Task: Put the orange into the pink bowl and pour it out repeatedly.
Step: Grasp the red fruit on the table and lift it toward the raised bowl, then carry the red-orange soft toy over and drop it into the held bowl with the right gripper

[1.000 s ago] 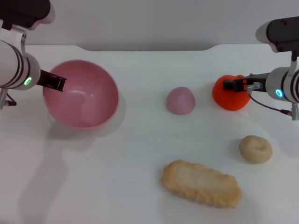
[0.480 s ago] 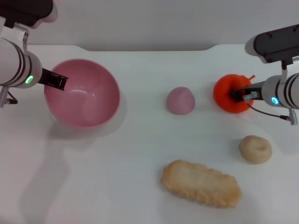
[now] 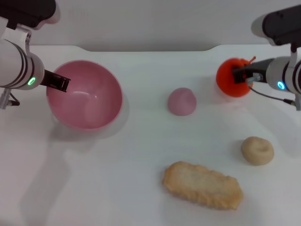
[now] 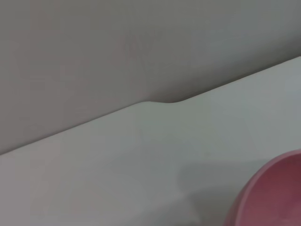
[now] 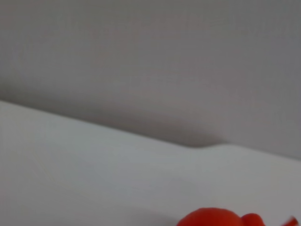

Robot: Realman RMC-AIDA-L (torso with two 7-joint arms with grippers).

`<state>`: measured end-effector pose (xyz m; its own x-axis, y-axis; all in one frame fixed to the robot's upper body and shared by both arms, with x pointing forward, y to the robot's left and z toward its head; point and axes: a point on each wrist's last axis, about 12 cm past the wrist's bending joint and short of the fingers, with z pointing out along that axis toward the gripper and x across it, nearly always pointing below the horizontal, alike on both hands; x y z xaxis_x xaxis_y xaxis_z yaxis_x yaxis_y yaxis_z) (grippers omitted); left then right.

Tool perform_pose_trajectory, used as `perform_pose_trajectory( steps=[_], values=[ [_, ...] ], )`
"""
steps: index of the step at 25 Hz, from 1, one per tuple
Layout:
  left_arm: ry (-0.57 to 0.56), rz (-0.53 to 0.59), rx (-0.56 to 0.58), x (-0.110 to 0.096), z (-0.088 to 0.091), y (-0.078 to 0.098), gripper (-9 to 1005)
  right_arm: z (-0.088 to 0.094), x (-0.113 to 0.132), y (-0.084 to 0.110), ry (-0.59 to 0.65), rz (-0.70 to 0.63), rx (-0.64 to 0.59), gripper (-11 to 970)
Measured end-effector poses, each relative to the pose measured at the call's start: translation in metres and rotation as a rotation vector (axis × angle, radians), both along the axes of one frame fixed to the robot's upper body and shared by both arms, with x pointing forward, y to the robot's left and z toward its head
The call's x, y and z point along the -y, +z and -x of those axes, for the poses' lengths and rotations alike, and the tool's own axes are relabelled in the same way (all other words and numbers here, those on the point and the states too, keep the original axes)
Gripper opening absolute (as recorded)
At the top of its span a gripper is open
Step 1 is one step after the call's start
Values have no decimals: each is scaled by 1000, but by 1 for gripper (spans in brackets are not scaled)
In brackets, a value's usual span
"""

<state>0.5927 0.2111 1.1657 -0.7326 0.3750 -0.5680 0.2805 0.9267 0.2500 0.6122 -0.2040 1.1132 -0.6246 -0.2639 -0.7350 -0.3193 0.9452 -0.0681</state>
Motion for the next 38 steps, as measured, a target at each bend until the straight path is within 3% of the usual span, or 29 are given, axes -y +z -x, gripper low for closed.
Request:
perform_pose_trajectory(
  steps=[5,10,13,18,27,38],
  values=[
    [-8,8,5,4,-2,2,44,5,-9,32,44,-16,75,130],
    [-32,26,19,13,-4,6,44,12,-28,65,117,-37,159,93],
    [-59,53,25,23,-6,8,44,16,-44,78,169,-48,192,46],
    [-124,77,30,44,-10,6,44,23,-81,92,301,-111,218,54],
    [-156,119,64,55,-15,10,44,34,-116,90,420,-135,209,68],
    [-151,121,80,52,-18,16,44,35,-119,86,427,-182,202,84]
  ],
)
